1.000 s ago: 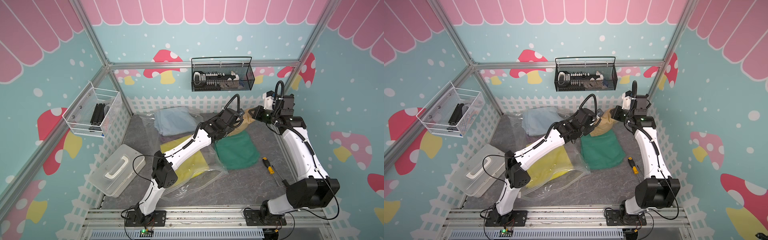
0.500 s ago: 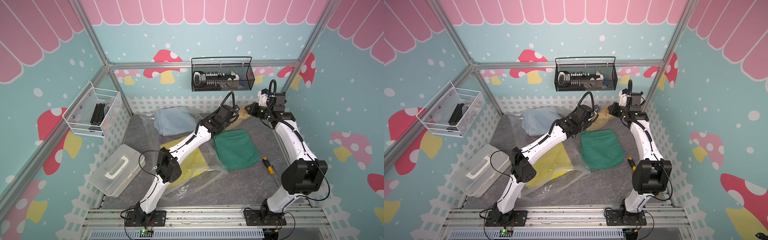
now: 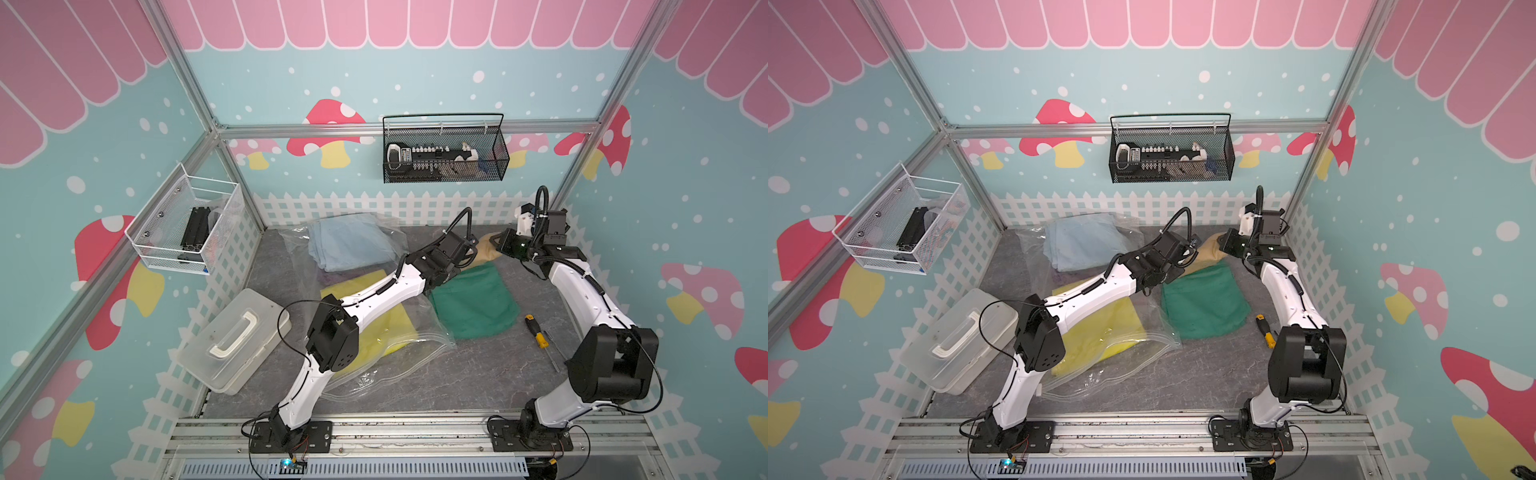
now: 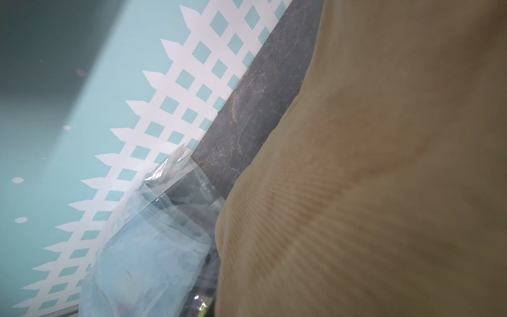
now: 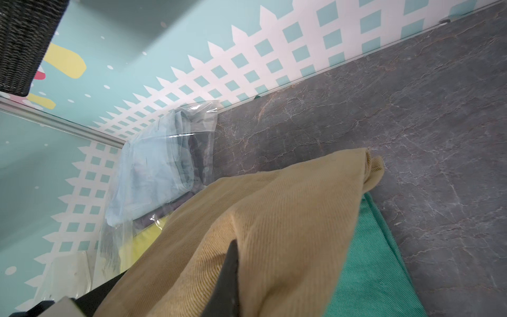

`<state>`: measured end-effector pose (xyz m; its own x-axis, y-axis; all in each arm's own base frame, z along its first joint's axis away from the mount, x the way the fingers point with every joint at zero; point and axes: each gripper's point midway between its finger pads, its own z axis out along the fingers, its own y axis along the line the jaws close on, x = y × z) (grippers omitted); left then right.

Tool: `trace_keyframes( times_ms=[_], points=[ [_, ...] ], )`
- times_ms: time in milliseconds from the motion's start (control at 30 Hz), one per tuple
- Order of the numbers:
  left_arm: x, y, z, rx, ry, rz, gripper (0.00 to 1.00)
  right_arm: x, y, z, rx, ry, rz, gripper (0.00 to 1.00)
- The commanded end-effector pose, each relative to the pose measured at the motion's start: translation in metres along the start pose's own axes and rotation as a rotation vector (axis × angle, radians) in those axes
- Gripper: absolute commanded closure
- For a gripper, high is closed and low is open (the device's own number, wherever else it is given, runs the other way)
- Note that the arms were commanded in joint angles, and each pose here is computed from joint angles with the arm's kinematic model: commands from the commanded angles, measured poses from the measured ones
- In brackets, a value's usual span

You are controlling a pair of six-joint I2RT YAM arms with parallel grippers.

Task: Take the trousers out of the vacuum bag
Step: Place the trousers at the center of the board.

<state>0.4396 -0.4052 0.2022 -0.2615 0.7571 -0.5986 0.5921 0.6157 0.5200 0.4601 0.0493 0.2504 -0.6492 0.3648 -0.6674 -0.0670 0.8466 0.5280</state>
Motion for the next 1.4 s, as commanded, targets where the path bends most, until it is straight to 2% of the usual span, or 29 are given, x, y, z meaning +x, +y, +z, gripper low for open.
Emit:
trace_keyframes(
  times_ms=[0,367,667,733,800,1033,1267,1300,1367],
  points=[
    [-0.031,0.005,-0.038,-0.005,-0.116,-0.072,1.00,-0.006,-0.008,-0.013,0.024,-0.060,-0.024,1.00],
    [-0.007,-0.053,-0.035,0.057,-0.069,-0.072,1.00,0.044,-0.049,-0.017,0.084,-0.001,0.040,1.00],
    [0.028,-0.108,-0.022,0.172,0.010,-0.096,0.96,0.085,-0.078,-0.019,0.124,0.063,0.111,1.00],
    [0.035,-0.114,-0.020,0.178,0.024,-0.106,0.92,0.092,-0.082,-0.019,0.134,0.074,0.125,1.00],
    [0.040,-0.121,-0.020,0.187,0.030,-0.107,0.79,0.097,-0.086,-0.019,0.141,0.087,0.135,1.00],
    [0.063,-0.145,-0.025,0.221,0.068,-0.106,0.62,0.111,-0.098,-0.019,0.176,0.128,0.164,0.99],
    [0.083,-0.152,-0.050,0.280,0.078,-0.149,0.29,0.131,-0.110,-0.021,0.224,0.183,0.183,0.97],
    [0.083,-0.151,-0.057,0.288,0.073,-0.154,0.23,0.134,-0.112,-0.022,0.240,0.194,0.187,0.94],
    [0.081,-0.153,-0.069,0.322,0.058,-0.170,0.16,0.141,-0.120,-0.025,0.284,0.210,0.198,0.89]
  ],
)
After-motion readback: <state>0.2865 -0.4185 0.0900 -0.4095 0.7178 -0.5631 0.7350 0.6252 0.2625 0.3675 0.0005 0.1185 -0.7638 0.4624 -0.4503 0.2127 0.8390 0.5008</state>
